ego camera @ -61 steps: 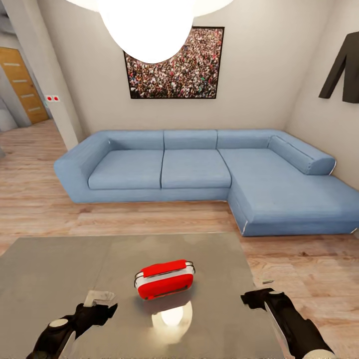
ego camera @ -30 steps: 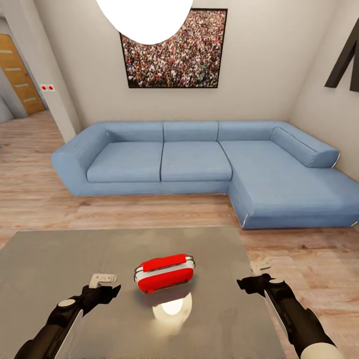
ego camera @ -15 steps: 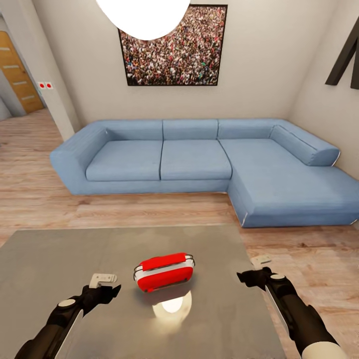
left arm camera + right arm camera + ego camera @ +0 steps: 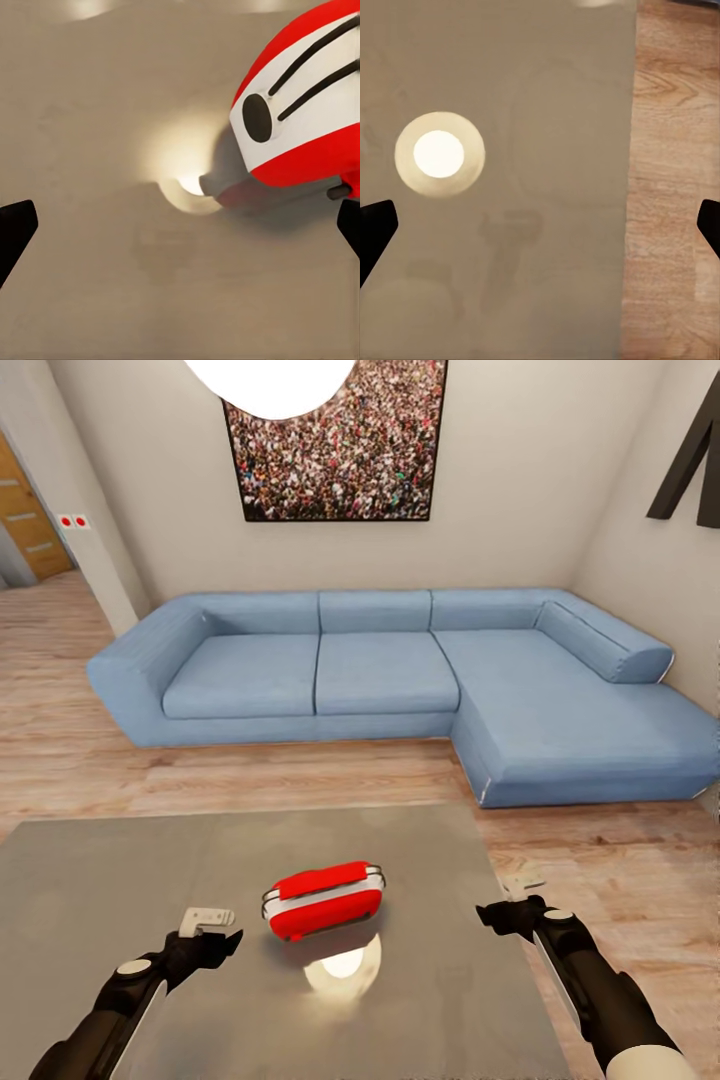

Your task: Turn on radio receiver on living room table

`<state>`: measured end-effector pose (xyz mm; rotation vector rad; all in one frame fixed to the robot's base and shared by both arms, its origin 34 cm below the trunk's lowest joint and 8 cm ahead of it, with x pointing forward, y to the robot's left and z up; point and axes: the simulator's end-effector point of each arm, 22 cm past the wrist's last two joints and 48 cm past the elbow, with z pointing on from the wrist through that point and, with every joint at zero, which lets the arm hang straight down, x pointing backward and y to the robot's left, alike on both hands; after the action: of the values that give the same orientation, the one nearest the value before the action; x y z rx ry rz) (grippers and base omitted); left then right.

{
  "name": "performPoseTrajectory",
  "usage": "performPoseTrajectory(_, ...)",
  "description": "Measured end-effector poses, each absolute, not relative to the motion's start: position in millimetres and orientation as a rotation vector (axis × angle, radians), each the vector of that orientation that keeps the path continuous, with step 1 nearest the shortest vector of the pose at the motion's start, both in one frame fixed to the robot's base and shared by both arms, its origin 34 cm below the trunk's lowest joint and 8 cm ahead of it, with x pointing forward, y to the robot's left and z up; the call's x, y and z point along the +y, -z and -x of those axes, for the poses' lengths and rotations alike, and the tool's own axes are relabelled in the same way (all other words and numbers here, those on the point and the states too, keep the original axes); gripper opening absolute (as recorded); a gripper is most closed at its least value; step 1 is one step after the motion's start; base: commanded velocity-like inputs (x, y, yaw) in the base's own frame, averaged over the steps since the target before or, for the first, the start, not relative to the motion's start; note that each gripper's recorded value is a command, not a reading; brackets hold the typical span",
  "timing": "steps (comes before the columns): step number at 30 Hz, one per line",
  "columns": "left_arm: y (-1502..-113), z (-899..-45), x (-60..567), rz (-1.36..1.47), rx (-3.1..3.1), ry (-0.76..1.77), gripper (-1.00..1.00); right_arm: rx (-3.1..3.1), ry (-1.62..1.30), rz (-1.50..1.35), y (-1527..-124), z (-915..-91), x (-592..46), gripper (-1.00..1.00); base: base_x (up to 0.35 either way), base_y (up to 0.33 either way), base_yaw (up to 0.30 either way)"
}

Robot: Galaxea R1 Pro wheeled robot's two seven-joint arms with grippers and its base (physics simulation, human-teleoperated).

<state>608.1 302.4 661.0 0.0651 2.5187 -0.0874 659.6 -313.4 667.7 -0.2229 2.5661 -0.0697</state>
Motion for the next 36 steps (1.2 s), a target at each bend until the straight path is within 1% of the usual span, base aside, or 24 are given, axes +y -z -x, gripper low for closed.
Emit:
performPoseTrajectory(14,-650.6,-602.9,302.0,-0.064,2.541,0.091,1.00,2.588,0.068,0.224,-656.5,-654.8,-313.5,1.00,0.000,0.000,-0.059)
performPoseTrajectory(36,-640.3,-597.5,301.3,-0.066,2.563,0.094,1.00,2.609,0.067,0.227,-645.3,-649.7,-313.8,1.00,0.000,0.000,-0.004)
